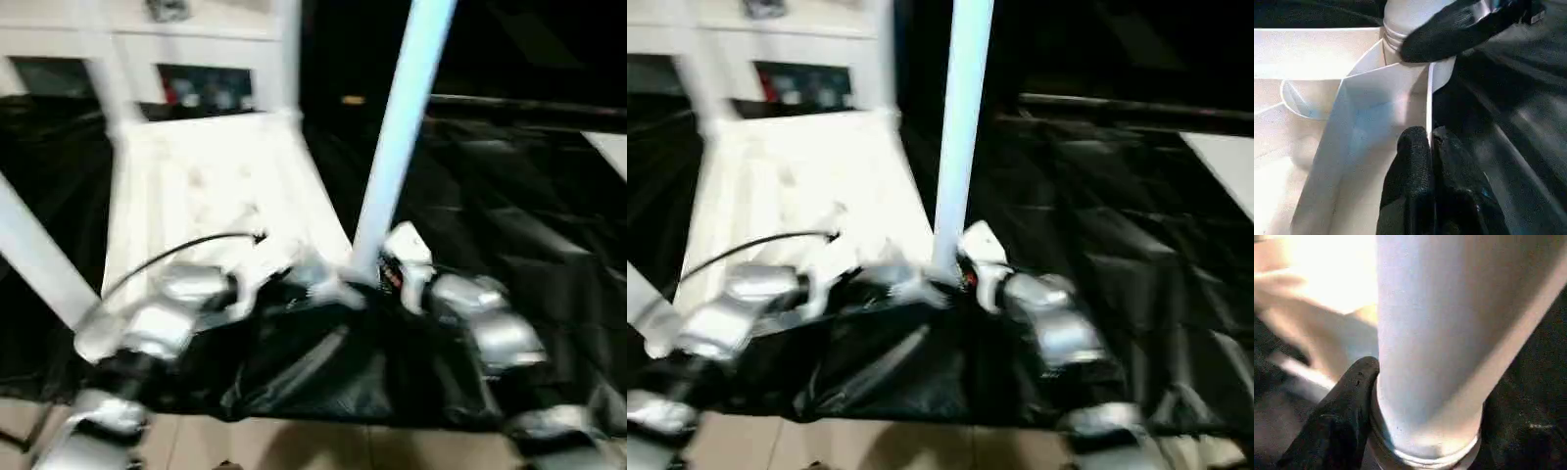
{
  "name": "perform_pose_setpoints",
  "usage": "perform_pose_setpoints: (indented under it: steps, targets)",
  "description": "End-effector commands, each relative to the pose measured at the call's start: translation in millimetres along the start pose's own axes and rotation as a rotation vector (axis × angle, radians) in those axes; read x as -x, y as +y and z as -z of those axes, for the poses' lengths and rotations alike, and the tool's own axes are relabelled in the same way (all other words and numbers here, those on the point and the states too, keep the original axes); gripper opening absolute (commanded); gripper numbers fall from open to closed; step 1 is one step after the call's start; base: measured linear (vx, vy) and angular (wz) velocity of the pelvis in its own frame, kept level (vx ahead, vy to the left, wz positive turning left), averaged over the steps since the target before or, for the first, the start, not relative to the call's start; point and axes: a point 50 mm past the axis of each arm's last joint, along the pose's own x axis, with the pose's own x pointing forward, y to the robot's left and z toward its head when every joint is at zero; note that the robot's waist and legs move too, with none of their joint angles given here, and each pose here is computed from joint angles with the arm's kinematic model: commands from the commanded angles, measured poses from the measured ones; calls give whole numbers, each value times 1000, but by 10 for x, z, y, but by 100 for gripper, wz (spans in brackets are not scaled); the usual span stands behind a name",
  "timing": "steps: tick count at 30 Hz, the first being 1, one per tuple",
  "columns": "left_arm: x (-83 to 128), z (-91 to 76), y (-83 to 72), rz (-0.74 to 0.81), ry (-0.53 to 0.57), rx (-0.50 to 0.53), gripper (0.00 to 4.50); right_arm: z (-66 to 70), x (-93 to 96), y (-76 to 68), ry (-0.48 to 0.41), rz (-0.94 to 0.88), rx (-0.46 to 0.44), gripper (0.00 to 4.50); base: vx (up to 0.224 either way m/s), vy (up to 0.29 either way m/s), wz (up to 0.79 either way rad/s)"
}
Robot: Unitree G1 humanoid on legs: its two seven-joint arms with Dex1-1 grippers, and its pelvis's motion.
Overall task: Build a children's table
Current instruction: Rotate leg to tighten
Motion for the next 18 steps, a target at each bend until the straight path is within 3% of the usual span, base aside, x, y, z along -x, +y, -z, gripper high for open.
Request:
perform_pose_setpoints:
  steps: [1,3,4,5,8,12,18]
  targets:
    - [-142,-180,-76,-12,-59,-12,0,81,-129,184,56,14,3,272,0,0,0]
    - [-259,-215,-153,-32,-66,-7,0,74,-242,301,61,99,-15,272,0,0,0]
    - [-343,-241,-224,-27,-66,-14,0,27,-322,427,44,71,-4,272,0,0,0]
    - [-343,-241,-224,-27,-66,-14,0,27,-322,427,44,71,-4,272,0,0,0]
    - [-393,-275,-298,6,-77,-24,0,-73,-345,486,-22,16,-42,342,0,0,0]
    - [-320,-270,-267,35,-96,-50,0,-93,-277,421,-42,-43,-39,378,0,0,0]
    - [-86,-202,-159,110,-120,-87,0,-108,-37,147,-34,-145,93,403,0,0,0]
